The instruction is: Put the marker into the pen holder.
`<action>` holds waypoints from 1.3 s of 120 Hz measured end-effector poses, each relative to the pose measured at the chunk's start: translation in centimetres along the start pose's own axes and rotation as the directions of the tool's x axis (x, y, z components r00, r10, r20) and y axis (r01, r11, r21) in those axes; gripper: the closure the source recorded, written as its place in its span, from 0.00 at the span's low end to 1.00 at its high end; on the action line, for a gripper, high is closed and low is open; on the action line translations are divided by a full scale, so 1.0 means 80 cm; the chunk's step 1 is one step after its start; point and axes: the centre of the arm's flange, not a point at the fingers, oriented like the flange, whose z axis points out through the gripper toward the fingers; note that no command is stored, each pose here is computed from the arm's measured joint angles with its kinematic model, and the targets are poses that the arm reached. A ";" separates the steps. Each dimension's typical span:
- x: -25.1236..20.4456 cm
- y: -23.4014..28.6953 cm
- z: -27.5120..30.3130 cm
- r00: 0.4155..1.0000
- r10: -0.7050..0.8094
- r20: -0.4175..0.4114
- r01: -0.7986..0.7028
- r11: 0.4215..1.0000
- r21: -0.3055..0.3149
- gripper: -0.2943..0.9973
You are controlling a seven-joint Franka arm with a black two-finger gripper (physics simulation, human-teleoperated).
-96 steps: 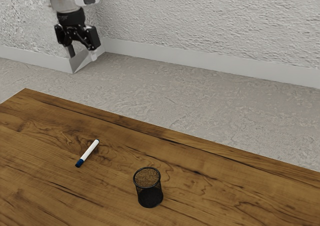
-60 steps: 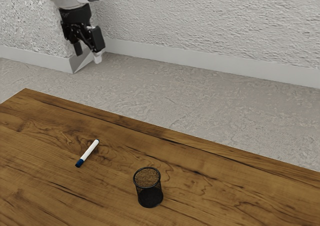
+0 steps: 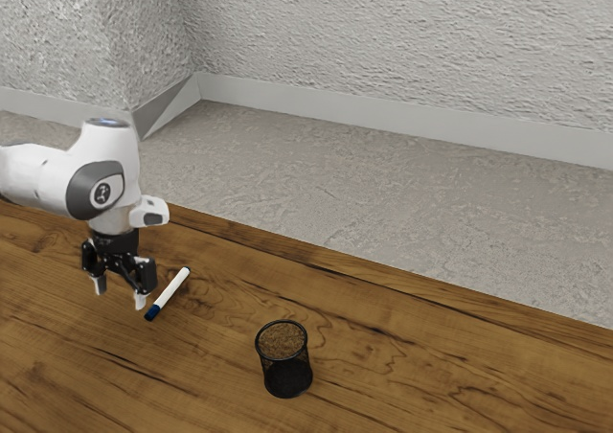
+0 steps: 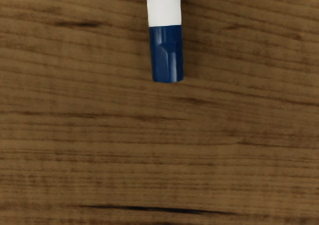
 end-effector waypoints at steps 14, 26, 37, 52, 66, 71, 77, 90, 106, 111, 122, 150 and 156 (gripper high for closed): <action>0.016 0.007 0.006 0.996 -0.055 -0.063 0.052 0.997 -0.052 0.24; 0.032 0.042 0.009 0.993 -0.068 -0.093 0.061 0.995 -0.073 0.25; 0.060 0.052 0.011 0.990 -0.067 -0.121 0.062 0.997 -0.042 0.26; 0.082 0.047 0.023 0.986 -0.061 -0.154 0.062 0.998 -0.002 0.26; 0.093 0.042 0.033 0.980 -0.049 -0.191 0.054 0.998 0.021 0.26; 0.098 0.041 0.031 0.977 -0.044 -0.208 0.051 0.998 0.027 0.26; 0.105 0.041 0.028 0.973 -0.037 -0.227 0.046 0.998 0.036 0.26; 0.126 0.028 0.025 0.967 -0.034 -0.254 0.051 0.997 0.060 0.26; 0.140 0.015 0.043 0.969 -0.027 -0.246 0.048 0.995 0.082 0.26; 0.142 0.018 0.045 0.969 -0.017 -0.246 0.039 0.996 0.085 0.26; 0.148 0.022 0.056 0.971 0.002 -0.239 0.023 0.995 0.098 0.26; 0.154 0.026 0.053 0.967 0.016 -0.255 0.007 0.996 0.090 0.26; 0.154 0.026 0.054 0.967 0.015 -0.256 0.007 0.996 0.085 0.27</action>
